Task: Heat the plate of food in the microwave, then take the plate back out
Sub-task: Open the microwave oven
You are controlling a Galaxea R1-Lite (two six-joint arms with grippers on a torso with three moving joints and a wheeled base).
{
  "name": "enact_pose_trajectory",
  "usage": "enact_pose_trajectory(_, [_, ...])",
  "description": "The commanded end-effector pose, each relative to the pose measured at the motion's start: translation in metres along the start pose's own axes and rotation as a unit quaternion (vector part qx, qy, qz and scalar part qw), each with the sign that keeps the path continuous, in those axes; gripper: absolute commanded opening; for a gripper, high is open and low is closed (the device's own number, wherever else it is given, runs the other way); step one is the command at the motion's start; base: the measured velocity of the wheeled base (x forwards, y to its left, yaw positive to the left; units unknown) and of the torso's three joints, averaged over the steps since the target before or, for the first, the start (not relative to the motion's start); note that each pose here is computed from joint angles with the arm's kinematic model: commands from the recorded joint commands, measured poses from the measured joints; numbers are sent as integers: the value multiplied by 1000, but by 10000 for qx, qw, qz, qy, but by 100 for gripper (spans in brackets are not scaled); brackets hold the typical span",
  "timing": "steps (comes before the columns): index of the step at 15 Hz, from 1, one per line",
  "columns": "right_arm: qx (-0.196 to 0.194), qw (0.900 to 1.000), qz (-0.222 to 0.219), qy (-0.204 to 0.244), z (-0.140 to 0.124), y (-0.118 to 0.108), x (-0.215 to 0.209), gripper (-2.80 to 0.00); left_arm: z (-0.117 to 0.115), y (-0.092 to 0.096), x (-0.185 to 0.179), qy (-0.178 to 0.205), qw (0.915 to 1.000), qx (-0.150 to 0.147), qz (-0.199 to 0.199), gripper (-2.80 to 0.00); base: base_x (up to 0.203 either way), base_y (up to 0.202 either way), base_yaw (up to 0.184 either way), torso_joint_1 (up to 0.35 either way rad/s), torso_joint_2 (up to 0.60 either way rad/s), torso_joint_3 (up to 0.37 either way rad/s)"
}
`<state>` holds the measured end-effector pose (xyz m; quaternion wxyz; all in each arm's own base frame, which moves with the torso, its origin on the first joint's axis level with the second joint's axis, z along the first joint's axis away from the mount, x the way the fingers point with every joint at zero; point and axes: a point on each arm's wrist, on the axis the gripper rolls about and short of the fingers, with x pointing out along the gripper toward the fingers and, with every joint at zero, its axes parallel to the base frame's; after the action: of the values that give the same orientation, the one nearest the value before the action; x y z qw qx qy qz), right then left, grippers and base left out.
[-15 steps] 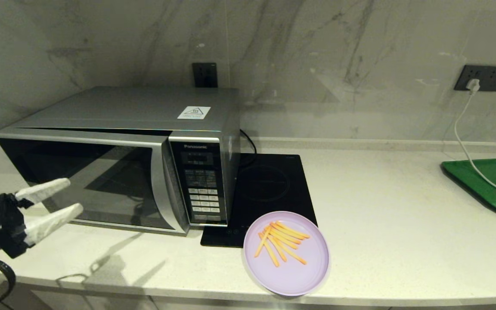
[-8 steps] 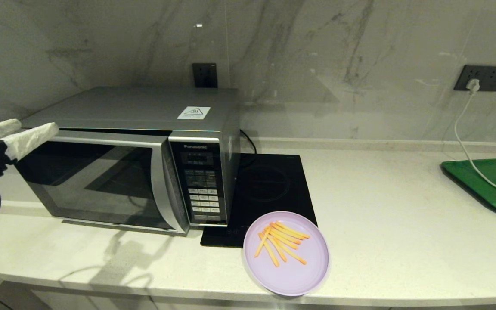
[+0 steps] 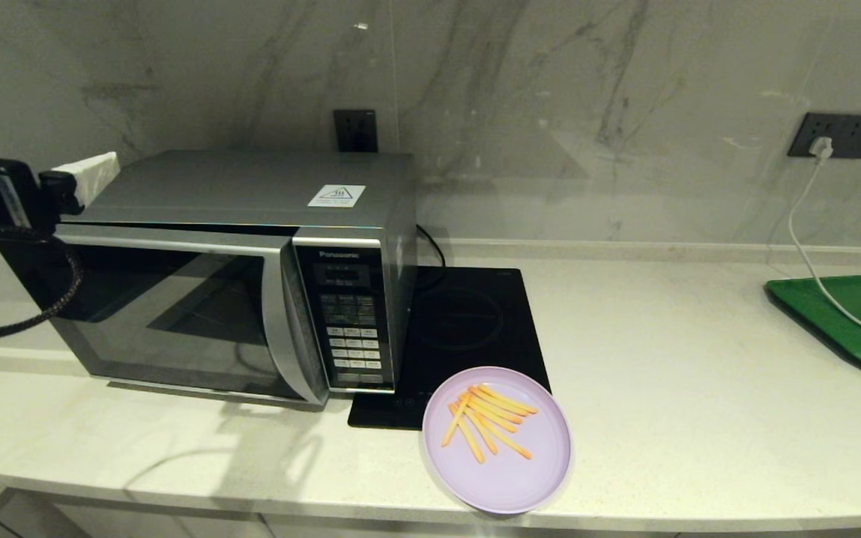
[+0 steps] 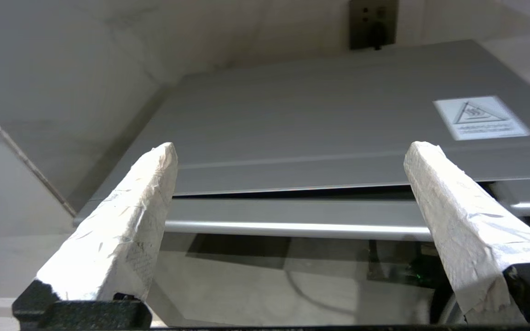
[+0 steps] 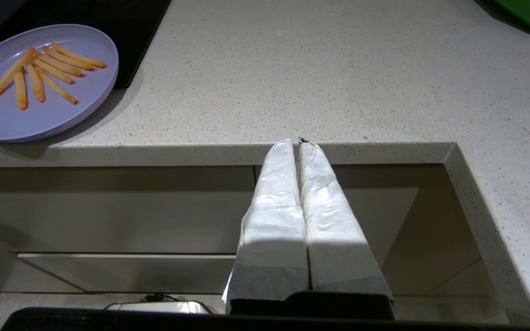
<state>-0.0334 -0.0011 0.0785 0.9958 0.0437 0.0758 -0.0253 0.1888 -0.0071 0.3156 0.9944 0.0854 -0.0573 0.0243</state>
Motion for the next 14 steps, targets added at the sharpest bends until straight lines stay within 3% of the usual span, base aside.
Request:
enact_pose_trajectory(1, [4, 10000, -4, 4, 0, 0, 0, -280, 13, -15, 5, 227, 9995, 12, -205, 0, 0, 0, 0, 0, 0, 0])
enact_pose_trajectory(2, [4, 10000, -4, 4, 0, 0, 0, -280, 11, -17, 7, 442, 9987, 40, -237, -280, 0, 0, 0, 0, 0, 0])
enact_pose_trajectory(3, [3, 10000, 3, 5, 0, 0, 0, -280, 7, -19, 8, 624, 9976, 63, -302, -280, 0, 0, 0, 0, 0, 0])
enact_pose_trajectory(8, [4, 10000, -4, 4, 0, 0, 0, -280, 3, -26, 33, 830, 9959, 70, -350, -280, 0, 0, 0, 0, 0, 0])
enact_pose_trajectory(10, [4, 10000, -4, 8, 0, 0, 0, -280, 12, -29, 45, 848, 9956, -72, -390, -280, 0, 0, 0, 0, 0, 0])
enact_pose_trajectory(14, [4, 10000, -4, 4, 0, 0, 0, -280, 17, -41, 69, 1524, 9859, -401, -562, -280, 0, 0, 0, 0, 0, 0])
